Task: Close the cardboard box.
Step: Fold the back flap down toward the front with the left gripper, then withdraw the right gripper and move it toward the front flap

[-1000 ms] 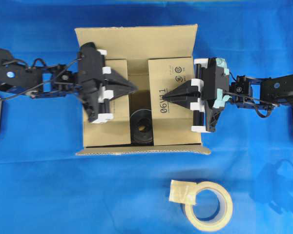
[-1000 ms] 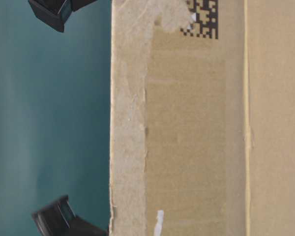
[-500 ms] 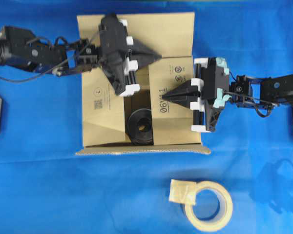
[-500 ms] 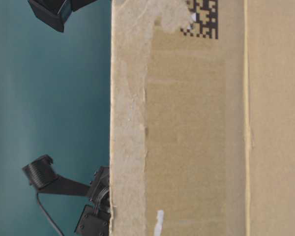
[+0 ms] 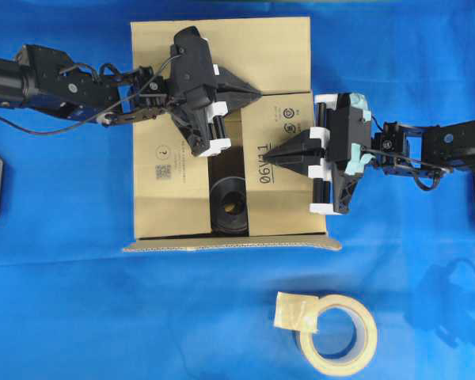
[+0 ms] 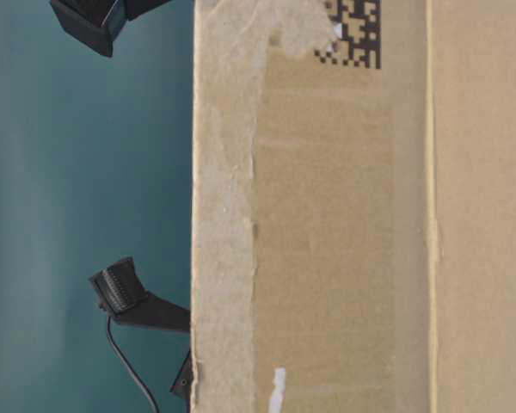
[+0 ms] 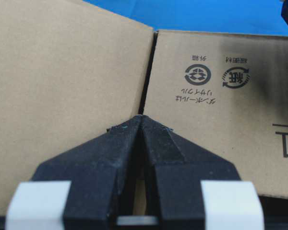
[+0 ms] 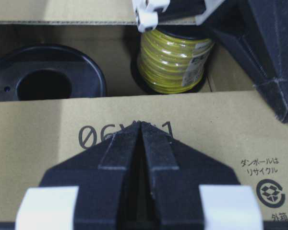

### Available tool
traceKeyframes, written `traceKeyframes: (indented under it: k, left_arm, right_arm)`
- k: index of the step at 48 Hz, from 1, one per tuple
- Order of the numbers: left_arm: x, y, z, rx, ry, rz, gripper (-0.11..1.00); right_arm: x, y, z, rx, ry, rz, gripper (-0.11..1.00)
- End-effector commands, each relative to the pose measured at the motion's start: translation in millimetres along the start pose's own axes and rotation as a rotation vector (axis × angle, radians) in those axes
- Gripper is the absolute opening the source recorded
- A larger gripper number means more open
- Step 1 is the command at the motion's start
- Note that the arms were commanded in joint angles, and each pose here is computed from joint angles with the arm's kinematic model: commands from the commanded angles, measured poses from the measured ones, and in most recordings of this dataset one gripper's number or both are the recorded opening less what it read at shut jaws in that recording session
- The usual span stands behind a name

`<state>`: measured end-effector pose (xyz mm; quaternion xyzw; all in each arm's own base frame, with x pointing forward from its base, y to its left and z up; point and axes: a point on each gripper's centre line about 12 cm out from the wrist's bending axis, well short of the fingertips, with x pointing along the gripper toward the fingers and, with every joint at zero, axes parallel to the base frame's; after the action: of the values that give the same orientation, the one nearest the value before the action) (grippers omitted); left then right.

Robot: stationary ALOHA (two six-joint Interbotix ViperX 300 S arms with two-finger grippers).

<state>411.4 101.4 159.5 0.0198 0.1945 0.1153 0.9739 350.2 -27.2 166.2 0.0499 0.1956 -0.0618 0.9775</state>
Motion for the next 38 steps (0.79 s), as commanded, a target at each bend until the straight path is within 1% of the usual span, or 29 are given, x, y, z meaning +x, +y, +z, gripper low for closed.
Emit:
traceKeyframes:
  k: [1, 8, 15, 27, 34, 38]
  left_arm:
    - [0, -1, 7, -0.002, -0.022, 0.0, 0.0]
    - [0, -1, 7, -0.002, -0.02, 0.0, 0.0]
    - [0, -1, 7, -0.002, -0.02, 0.0, 0.0]
    - [-1, -1, 7, -0.002, -0.02, 0.0, 0.0]
    - [-1, -1, 6, -0.005, -0.019, -0.001, 0.0]
    - [-1, -1, 6, -0.007, -0.014, -0.001, 0.0]
  right_arm:
    - [-1, 0, 7, 0.003, -0.025, 0.0, 0.0]
    - [0, 0, 8, 0.004, -0.025, 0.0, 0.0]
    - [-2, 1, 14, 0.005, -0.041, 0.002, 0.0]
    - [-28, 6, 48, 0.007, -0.12, 0.023, 0.0]
    - [-55, 19, 73, 0.002, -0.182, 0.068, 0.0]
    - [-71, 31, 83, -0.005, -0.215, 0.108, 0.0]
